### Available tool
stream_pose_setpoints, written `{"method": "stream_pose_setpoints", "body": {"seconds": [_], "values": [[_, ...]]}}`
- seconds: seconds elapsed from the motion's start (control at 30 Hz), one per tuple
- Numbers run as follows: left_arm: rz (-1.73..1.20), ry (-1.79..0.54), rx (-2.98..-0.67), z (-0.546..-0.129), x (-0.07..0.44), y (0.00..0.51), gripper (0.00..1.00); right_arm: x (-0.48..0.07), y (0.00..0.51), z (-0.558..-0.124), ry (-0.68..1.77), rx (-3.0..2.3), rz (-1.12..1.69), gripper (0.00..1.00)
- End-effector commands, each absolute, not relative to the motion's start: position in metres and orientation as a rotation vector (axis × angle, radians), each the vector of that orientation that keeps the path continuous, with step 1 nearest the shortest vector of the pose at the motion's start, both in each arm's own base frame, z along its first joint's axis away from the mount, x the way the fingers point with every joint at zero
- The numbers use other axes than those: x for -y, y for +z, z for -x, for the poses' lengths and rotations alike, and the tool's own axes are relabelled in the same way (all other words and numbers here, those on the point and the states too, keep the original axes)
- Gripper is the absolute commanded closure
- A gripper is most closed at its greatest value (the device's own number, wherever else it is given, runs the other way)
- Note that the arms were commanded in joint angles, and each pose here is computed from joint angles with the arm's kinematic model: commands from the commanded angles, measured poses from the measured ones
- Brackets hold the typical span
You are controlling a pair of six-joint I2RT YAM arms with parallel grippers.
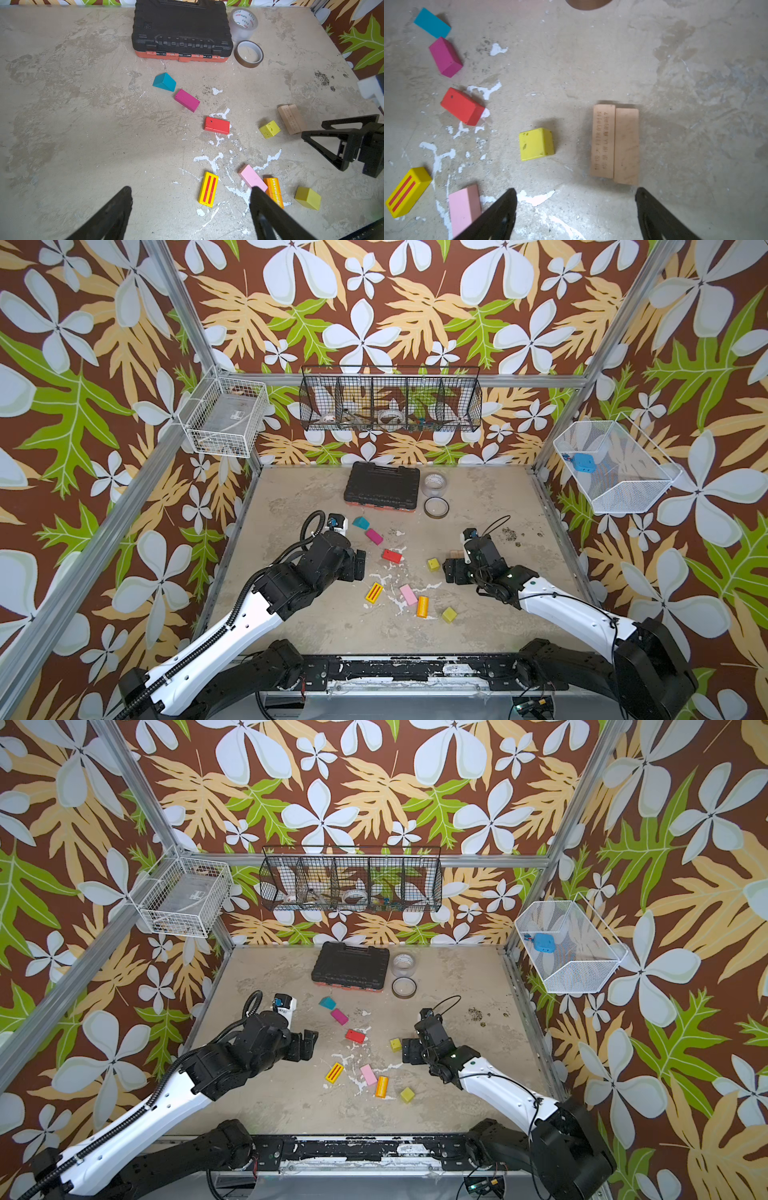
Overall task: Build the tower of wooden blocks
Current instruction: 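Open and lift the right gripper, moving it toward the pink block, then lower the right gripper over the pink block and grasp it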
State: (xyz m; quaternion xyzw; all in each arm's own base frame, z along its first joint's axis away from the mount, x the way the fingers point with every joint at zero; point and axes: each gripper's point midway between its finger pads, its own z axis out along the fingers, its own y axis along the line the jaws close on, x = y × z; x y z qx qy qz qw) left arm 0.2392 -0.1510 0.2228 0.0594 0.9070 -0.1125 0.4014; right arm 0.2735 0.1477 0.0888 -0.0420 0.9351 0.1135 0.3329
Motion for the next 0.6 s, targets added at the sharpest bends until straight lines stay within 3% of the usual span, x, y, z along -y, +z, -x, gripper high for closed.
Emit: {"method": "stream_pose_setpoints", "body": {"seconds": [0.0, 0.07, 0.17, 0.33, 0.57], "values": [[-0.154, -0.283, -2.276, -0.242, 0.151, 0.226, 0.10, -0.169, 0.109, -0.272, 0.355, -2.344, 0.207, 0.09], [-0.151, -0.283, -2.274, -0.241, 0.151, 0.226, 0.10, -0.179, 0.114, -0.268, 0.370, -2.315, 0.253, 0.09], [-0.156, -0.281, -2.278, -0.242, 0.152, 0.225, 0.10, -0.233, 0.093, -0.240, 0.365, -2.372, 0.486, 0.16], [-0.157, -0.283, -2.278, -0.241, 0.152, 0.225, 0.10, -0.254, 0.071, -0.207, 0.331, -2.478, 0.568, 0.21], [-0.149, -0.284, -2.269, -0.241, 0.150, 0.227, 0.10, -0.265, 0.068, -0.186, 0.343, -2.494, 0.592, 0.20]]}}
